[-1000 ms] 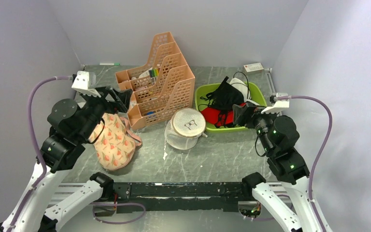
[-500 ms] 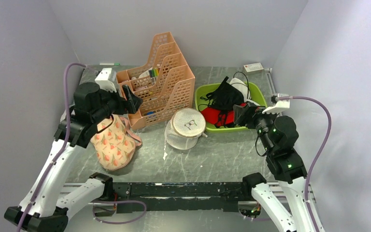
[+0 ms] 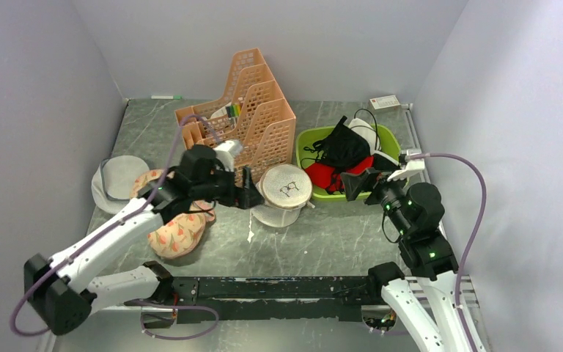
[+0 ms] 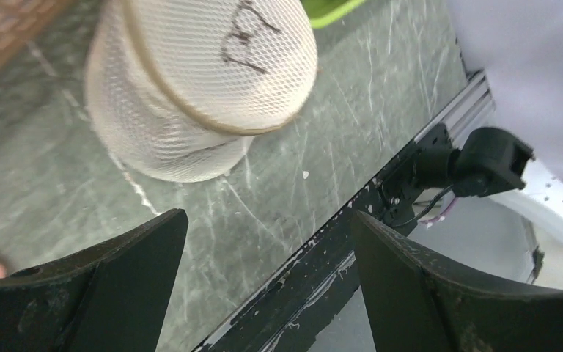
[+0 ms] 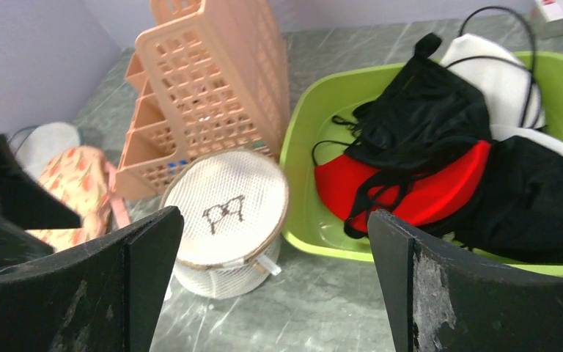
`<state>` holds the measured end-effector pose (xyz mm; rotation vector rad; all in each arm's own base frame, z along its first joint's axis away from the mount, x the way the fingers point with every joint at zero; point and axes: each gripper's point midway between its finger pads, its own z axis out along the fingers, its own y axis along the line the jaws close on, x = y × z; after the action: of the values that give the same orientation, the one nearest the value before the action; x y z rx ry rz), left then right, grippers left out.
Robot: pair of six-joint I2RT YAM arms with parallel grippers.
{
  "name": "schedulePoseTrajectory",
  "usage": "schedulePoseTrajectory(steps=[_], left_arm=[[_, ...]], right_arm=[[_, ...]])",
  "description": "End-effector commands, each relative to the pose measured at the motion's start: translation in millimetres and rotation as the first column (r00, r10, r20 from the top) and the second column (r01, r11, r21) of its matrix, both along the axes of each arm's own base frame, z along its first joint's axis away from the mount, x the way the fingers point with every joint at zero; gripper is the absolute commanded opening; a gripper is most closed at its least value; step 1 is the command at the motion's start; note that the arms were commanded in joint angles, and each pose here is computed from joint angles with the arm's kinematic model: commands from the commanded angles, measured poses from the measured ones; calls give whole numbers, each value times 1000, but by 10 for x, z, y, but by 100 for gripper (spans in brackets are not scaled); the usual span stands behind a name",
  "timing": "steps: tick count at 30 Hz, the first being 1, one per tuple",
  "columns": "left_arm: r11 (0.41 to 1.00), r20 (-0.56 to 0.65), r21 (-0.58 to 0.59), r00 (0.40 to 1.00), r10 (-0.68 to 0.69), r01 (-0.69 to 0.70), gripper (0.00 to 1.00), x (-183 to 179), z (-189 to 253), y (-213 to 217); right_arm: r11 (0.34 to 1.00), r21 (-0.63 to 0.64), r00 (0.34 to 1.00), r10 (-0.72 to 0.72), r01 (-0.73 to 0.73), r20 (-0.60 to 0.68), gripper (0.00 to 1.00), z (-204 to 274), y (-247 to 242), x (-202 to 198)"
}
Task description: Unzip the laundry bag and remove the bra
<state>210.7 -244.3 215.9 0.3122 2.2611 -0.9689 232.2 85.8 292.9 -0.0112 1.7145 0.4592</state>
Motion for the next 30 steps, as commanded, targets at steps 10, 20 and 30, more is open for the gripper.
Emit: schedulePoseTrajectory(steps=[10, 20, 30], left_arm=[[840, 221, 519, 925, -310, 157, 94, 128, -341, -1143], [731, 163, 650, 902, -399, 206, 78, 252, -870, -1279], [728, 142, 654, 912, -386, 206, 30, 245, -991, -1125]], right_arm=[[953, 72, 955, 295, -293, -21, 100, -38, 412, -529], [973, 101, 978, 204, -208, 44, 100, 9, 294, -482], [981, 123, 988, 141, -148, 65, 100, -296, 264, -260]])
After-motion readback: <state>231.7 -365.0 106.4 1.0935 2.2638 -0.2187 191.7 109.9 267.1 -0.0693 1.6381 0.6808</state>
